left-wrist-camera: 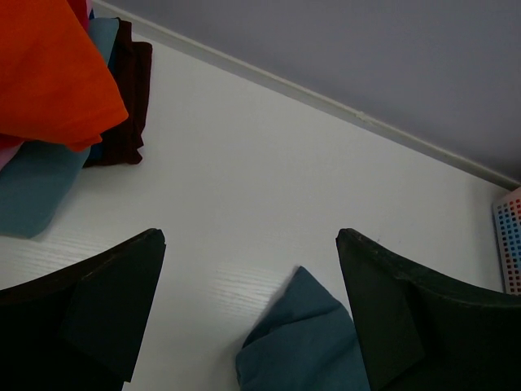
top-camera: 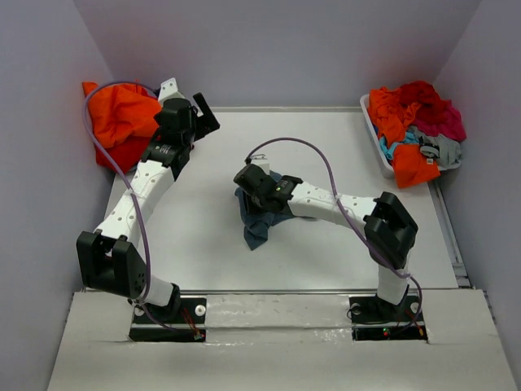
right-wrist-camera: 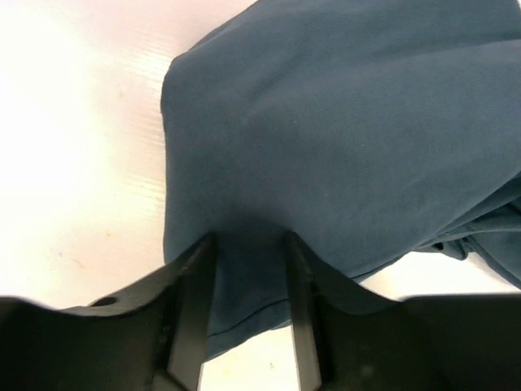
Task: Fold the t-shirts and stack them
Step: Move the tshirt to the center of the board
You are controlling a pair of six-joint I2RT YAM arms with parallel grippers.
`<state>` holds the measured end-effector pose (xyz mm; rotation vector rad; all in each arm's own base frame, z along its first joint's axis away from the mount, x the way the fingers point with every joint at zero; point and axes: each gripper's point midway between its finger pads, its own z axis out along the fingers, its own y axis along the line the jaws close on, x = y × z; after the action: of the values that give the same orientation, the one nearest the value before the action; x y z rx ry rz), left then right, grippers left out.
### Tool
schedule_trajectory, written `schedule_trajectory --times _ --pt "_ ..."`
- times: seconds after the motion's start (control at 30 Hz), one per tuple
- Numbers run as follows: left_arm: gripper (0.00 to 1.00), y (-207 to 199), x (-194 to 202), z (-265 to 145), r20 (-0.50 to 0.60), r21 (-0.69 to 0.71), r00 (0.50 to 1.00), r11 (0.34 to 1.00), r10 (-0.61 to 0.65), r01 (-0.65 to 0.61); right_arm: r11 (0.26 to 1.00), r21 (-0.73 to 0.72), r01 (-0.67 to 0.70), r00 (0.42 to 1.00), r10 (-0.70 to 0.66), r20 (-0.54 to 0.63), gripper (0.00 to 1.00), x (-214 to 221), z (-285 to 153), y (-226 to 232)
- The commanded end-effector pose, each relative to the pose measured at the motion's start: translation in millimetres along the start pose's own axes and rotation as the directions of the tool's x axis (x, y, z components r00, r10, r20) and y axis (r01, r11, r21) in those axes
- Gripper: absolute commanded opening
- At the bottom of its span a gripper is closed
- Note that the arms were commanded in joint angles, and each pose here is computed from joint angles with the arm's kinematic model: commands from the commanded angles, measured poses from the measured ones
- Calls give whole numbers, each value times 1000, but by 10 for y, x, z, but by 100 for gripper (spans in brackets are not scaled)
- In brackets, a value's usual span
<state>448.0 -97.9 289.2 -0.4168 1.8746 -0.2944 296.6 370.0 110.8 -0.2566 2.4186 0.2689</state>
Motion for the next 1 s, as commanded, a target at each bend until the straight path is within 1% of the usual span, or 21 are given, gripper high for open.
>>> schedule_trajectory --times 0.0,0.07,0.13,0.2,0.4,0.43,0.47,0.53,0.57,0.67,0.77,0.8,0.83,0.87,0.97 --pt "99 -78 -234 -77 69 33 997 999 -30 27 997 -70 -11 1000 11 2 39 -106 -12 179" --pt "99 -68 -249 -88 73 29 997 999 -24 22 996 -83 -15 1000 15 -4 31 -86 3 205" --pt "99 -59 -247 -91 74 25 997 999 -22 20 997 -82 -15 1000 14 -6 30 -86 12 209" --pt "99 -68 -257 -89 75 28 997 999 -23 21 997 -79 -11 1000 10 -7 27 -86 16 207" --pt "99 -71 -233 -68 69 30 997 999 -25 23 998 -62 -4 1000 3 -17 27 -72 31 186" --pt "99 -72 -231 -63 69 30 997 999 -26 24 998 -63 -4 1000 3 -18 24 -67 30 185" --pt "99 -68 -217 -60 66 30 998 999 -25 23 998 -65 -5 1000 4 -16 16 -72 28 187" --pt "99 -71 -223 -61 67 30 997 999 -26 24 998 -61 -3 1000 2 -15 9 -73 23 178" --pt "99 -70 -215 -60 65 31 998 999 -25 23 998 -61 -4 1000 3 -13 7 -89 13 182" --pt "99 -74 -220 -56 66 32 997 999 -26 24 998 -56 -1 1000 1 -7 7 -127 -31 169" --pt "99 -68 -224 -61 68 29 997 999 -24 22 999 -45 -3 1000 4 28 7 -259 -161 135" --pt "99 -65 -218 -59 67 28 997 999 -24 22 999 -42 0 999 1 35 8 -296 -208 123" --pt "99 -64 -216 -56 65 27 998 999 -22 20 999 -49 0 998 3 57 14 -401 -301 135" --pt "99 -69 -225 -58 68 29 997 999 -23 21 1000 -13 6 998 -5 58 28 -416 -342 60" --pt "99 -70 -216 -51 66 29 998 999 -24 22 999 52 -11 996 6 93 50 -505 -418 -75"
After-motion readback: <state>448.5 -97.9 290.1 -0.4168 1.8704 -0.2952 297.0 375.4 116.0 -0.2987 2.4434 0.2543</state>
